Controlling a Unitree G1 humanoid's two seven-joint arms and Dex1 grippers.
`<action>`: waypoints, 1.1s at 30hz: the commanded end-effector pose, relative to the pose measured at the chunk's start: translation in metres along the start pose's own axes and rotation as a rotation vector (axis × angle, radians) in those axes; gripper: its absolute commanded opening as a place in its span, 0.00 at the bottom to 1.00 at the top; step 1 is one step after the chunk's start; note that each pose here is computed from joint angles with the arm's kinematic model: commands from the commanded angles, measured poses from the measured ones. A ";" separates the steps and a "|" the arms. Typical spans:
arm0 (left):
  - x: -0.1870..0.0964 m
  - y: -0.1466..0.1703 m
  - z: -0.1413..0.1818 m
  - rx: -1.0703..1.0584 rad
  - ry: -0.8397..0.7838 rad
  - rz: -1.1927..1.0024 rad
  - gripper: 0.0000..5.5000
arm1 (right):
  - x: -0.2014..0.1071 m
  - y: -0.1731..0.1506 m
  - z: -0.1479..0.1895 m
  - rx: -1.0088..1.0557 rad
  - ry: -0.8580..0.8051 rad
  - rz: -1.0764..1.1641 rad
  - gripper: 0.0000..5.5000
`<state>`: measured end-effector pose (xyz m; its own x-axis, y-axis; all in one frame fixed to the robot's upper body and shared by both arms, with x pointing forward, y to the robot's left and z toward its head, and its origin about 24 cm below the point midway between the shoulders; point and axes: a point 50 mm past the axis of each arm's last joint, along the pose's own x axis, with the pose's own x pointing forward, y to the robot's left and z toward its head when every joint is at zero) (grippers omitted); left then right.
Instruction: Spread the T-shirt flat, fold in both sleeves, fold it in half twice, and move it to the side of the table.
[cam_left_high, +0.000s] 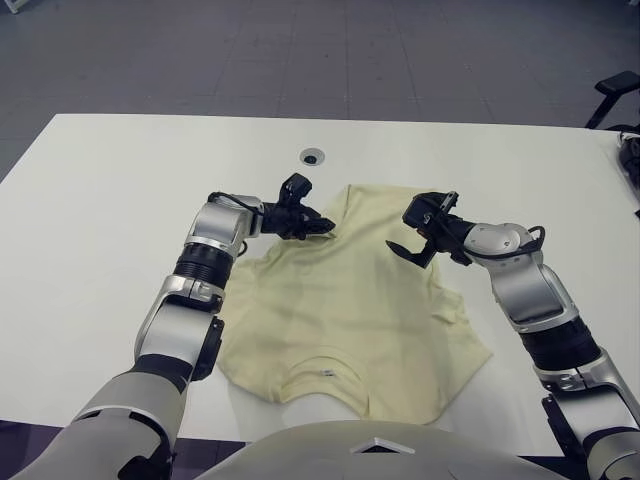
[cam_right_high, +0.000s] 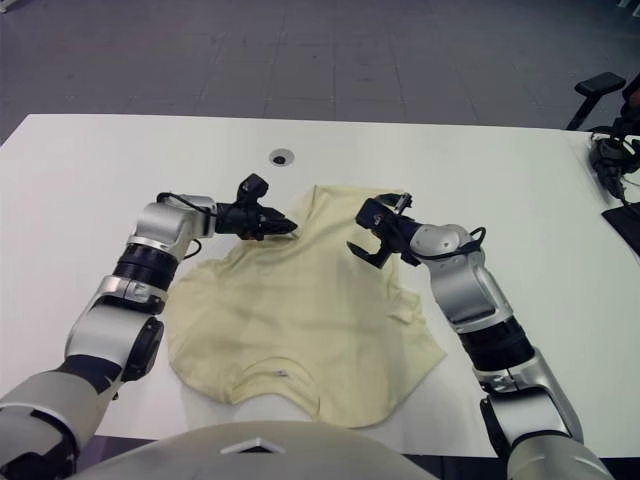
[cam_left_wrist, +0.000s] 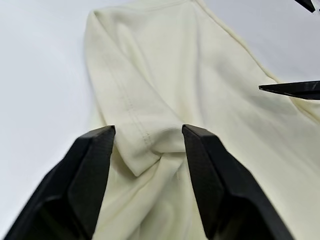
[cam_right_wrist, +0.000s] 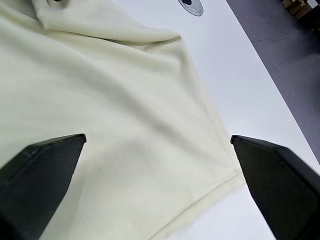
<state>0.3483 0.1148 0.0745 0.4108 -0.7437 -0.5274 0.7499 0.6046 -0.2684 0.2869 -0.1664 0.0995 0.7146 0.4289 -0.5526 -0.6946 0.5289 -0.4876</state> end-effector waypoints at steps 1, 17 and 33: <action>-0.002 0.002 0.011 0.021 -0.003 0.021 0.32 | 0.000 -0.001 0.002 -0.009 0.001 -0.013 0.98; -0.013 0.005 0.016 0.099 -0.007 0.050 0.21 | -0.001 -0.002 0.002 -0.011 0.001 -0.014 0.98; -0.002 0.001 -0.005 0.043 0.058 0.011 0.48 | 0.000 -0.002 0.002 -0.016 -0.002 -0.013 0.98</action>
<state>0.3453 0.1191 0.0720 0.3940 -0.7208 -0.5703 0.7698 0.5978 -0.2236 0.2874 -0.1666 0.0997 0.7228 0.4229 -0.5466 -0.6861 0.5338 -0.4943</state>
